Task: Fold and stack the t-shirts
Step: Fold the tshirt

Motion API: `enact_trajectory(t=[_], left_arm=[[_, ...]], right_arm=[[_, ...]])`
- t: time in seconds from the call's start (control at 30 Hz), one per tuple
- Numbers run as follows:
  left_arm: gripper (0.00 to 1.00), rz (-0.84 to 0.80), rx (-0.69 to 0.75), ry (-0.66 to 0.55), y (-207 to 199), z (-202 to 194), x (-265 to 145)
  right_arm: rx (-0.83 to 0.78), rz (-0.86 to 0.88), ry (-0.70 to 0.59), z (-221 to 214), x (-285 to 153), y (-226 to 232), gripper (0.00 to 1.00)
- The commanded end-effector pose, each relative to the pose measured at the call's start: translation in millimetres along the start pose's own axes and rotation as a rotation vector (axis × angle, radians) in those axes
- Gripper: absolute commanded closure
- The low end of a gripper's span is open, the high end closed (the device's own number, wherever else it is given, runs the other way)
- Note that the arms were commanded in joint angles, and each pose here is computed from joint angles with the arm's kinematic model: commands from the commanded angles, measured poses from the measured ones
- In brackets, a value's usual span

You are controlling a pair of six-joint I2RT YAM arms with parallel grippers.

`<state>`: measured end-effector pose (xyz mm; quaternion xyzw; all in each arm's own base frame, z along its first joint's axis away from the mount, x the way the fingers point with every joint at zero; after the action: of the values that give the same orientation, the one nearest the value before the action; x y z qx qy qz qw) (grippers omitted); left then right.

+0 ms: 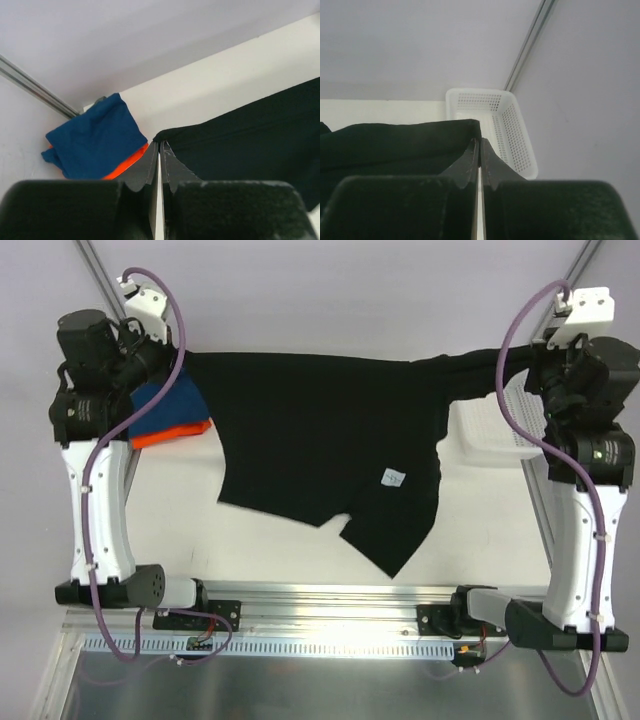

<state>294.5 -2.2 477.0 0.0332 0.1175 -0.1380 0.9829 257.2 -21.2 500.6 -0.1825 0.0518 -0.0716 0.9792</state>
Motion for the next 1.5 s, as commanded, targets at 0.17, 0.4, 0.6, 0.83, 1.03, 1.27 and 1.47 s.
enact_trajectory(t=[0.17, 0.4, 0.6, 0.83, 1.03, 1.27, 1.47], left_arm=[[1.00, 0.121, 0.111, -0.207, -22, 8, -106], [1.00, 0.146, 0.129, -0.259, -36, 5, -149], [1.00, 0.150, 0.122, -0.264, -34, 14, -147], [1.00, 0.126, 0.109, -0.190, -9, 33, -81], [1.00, 0.083, 0.120, -0.034, 24, 7, 21], [1.00, 0.036, 0.083, 0.160, 56, -59, 119], [1.00, 0.002, 0.086, 0.289, 83, -111, 182]], right_arm=[[0.007, -0.216, -0.271, 31, -145, -52, 1.00], [-0.008, -0.277, -0.315, 23, -194, -62, 1.00], [-0.024, -0.296, -0.336, 35, -193, -68, 1.00], [-0.060, -0.259, -0.322, 61, -102, -59, 1.00], [-0.074, -0.136, -0.178, 40, 17, -25, 1.00], [-0.114, 0.069, 0.115, -39, 137, 47, 1.00], [-0.170, 0.199, 0.292, -104, 203, 107, 0.99]])
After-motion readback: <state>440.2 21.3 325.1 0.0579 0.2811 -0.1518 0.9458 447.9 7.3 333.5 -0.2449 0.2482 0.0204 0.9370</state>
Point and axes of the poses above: each gripper's point midway between its finger pads, its own x axis out along the fingers, its own y axis along the line the jaws close on, z = x × y, the point moved 8 cm from there along -x, back along the fingers, and after that the axes turned 9 degrees about -x, right-handed, at the moved point
